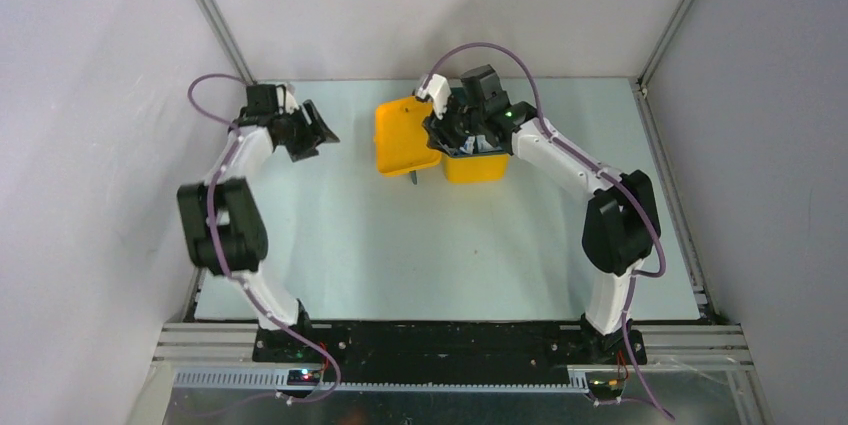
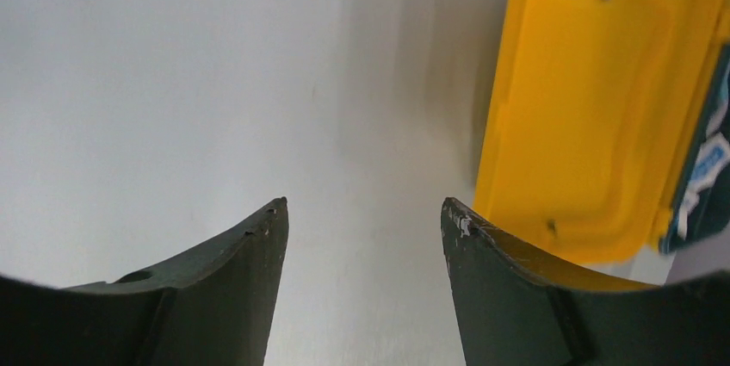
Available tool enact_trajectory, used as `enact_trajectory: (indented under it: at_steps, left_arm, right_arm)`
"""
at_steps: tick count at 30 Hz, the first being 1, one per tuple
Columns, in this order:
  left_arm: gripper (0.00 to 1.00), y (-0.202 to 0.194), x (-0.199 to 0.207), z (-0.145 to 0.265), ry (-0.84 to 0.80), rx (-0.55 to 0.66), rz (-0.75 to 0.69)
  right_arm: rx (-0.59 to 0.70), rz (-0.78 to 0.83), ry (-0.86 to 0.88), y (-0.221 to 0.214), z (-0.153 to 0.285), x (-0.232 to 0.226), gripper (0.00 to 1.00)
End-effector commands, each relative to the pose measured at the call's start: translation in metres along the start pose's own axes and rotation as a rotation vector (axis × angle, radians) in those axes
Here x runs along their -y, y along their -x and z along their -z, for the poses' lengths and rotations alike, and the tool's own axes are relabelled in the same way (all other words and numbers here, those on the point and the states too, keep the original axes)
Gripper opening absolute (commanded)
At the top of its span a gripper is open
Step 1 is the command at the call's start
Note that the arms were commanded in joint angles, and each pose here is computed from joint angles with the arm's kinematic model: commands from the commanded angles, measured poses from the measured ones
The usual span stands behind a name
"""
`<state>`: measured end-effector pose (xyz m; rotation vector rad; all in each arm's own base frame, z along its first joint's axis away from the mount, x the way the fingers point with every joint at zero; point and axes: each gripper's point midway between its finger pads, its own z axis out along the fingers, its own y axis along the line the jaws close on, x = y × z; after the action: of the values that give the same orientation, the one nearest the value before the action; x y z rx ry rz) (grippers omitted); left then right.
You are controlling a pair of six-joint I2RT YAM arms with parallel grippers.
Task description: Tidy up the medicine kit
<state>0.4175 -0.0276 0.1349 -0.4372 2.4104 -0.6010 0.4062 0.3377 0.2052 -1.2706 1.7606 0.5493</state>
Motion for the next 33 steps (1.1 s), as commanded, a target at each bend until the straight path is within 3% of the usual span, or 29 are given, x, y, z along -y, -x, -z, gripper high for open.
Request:
enact_trajectory:
  at_steps: [1,2,5,6,9,13,16,21,26,33]
  left_arm:
    - [0.7,0.063,0.023,-0.044,-0.034,0.07,-0.039]
    - [0.7,0.06,0.013,-0.07,-0.024,0.029,-0.009]
    - [0.71,0.095,0.025,-0.124,-0.074,0.06,-0.018]
    - [0.71,0.119,0.047,-0.126,-0.126,0.113,-0.031]
    - [0.75,0.146,0.057,-0.173,-0.192,0.189,0.017]
    - [0.76,0.187,0.082,-0.196,-0.348,0.356,0.159]
    - [0.77,0.193,0.102,-0.193,-0.401,0.387,0.104]
    - [0.74,0.175,0.108,-0.168,-0.445,0.307,0.191]
    - [0.75,0.129,0.098,-0.136,-0.451,0.181,0.225]
    - [0.76,0.073,0.103,-0.094,-0.484,0.071,0.123]
  right_arm:
    - [0.034,-0.092,-0.078,0.011,0.021,0.026,0.52]
    - [0.026,-0.089,-0.069,0.008,0.023,0.025,0.53]
    - [-0.056,-0.062,-0.024,-0.009,0.026,0.013,0.54]
    - [-0.09,-0.08,-0.027,-0.018,0.027,0.011,0.54]
    - [-0.143,-0.158,-0.027,-0.031,0.033,0.009,0.54]
    - [-0.208,-0.132,0.004,-0.044,0.044,0.0,0.54]
    - [-0.227,-0.113,-0.027,-0.049,0.043,0.01,0.55]
    - [-0.187,-0.171,-0.112,-0.035,0.044,0.046,0.56]
    - [-0.101,-0.191,-0.177,-0.012,0.062,0.073,0.58]
    - [-0.06,-0.425,-0.352,-0.038,0.095,0.124,0.63]
